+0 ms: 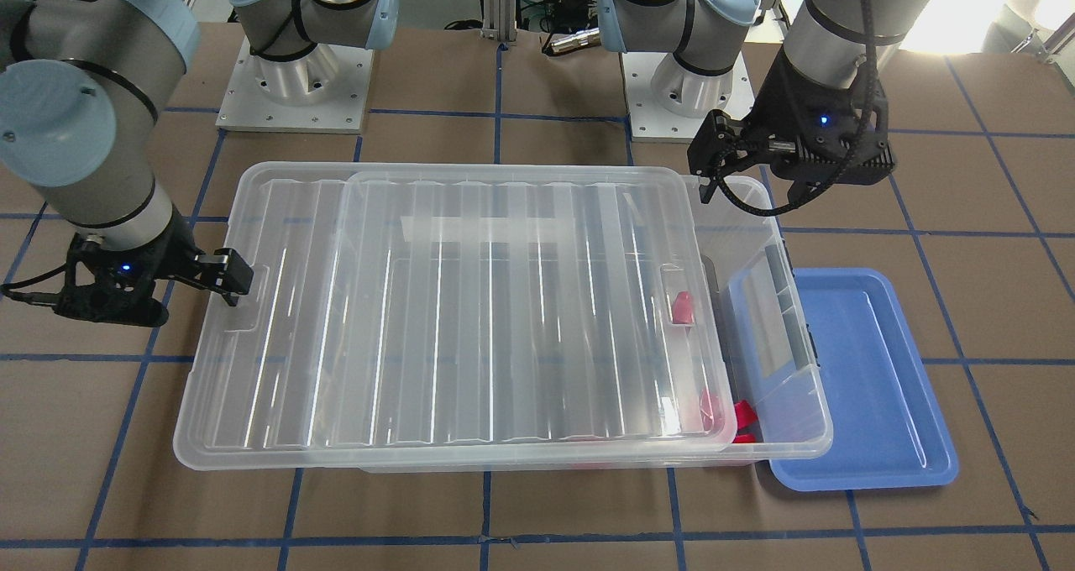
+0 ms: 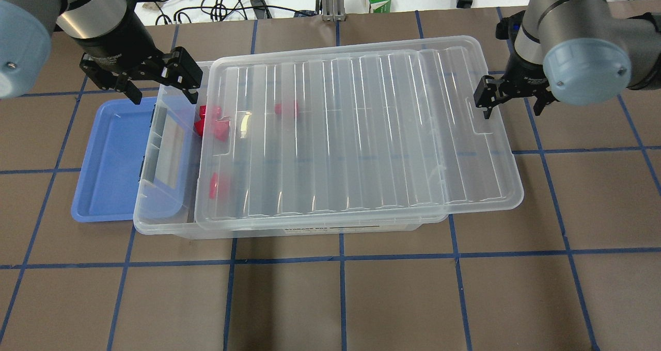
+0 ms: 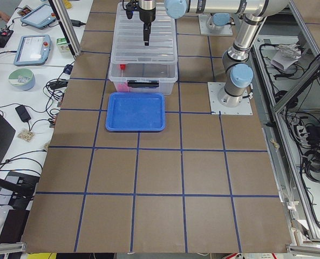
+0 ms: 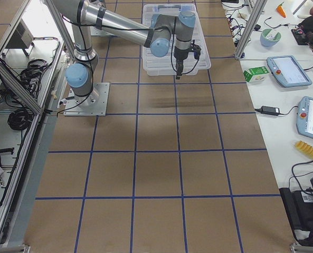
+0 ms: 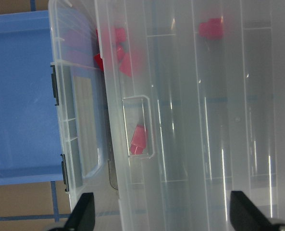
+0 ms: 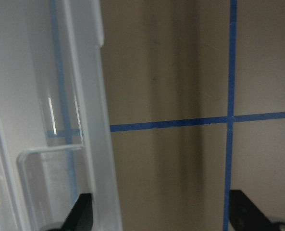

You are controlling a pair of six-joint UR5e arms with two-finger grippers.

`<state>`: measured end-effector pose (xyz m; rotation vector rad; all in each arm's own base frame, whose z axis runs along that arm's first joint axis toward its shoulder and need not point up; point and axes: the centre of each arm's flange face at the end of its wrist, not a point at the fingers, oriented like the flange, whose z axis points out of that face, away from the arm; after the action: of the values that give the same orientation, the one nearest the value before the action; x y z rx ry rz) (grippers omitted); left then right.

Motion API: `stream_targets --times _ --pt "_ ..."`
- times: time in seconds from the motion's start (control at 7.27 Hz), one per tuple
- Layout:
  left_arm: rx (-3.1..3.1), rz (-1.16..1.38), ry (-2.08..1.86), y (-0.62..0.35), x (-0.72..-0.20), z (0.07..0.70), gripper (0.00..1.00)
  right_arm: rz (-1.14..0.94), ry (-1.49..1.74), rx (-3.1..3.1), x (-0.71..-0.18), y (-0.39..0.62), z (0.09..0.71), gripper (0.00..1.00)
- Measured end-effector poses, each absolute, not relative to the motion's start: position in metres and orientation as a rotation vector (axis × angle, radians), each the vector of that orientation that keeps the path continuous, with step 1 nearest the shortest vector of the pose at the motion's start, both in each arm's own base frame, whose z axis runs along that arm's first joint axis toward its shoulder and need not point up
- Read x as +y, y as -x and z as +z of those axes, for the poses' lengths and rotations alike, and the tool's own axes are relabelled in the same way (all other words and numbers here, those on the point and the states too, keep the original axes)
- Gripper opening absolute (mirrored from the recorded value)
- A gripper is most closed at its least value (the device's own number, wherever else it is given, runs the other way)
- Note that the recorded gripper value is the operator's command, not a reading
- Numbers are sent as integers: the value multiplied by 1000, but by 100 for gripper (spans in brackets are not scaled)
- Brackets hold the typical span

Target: Place red block in blue tray from box

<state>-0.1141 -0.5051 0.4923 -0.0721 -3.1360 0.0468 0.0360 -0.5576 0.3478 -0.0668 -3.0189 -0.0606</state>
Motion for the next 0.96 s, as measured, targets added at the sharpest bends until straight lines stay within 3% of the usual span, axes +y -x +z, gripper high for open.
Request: stream_targets --times 0.41,0.96 --pt "-3138 25 77 115 -500 487 100 -70 97 -3018 -558 20 351 100" --pt "-3111 -144 336 123 -489 393 100 -77 105 -3023 -554 57 353 100"
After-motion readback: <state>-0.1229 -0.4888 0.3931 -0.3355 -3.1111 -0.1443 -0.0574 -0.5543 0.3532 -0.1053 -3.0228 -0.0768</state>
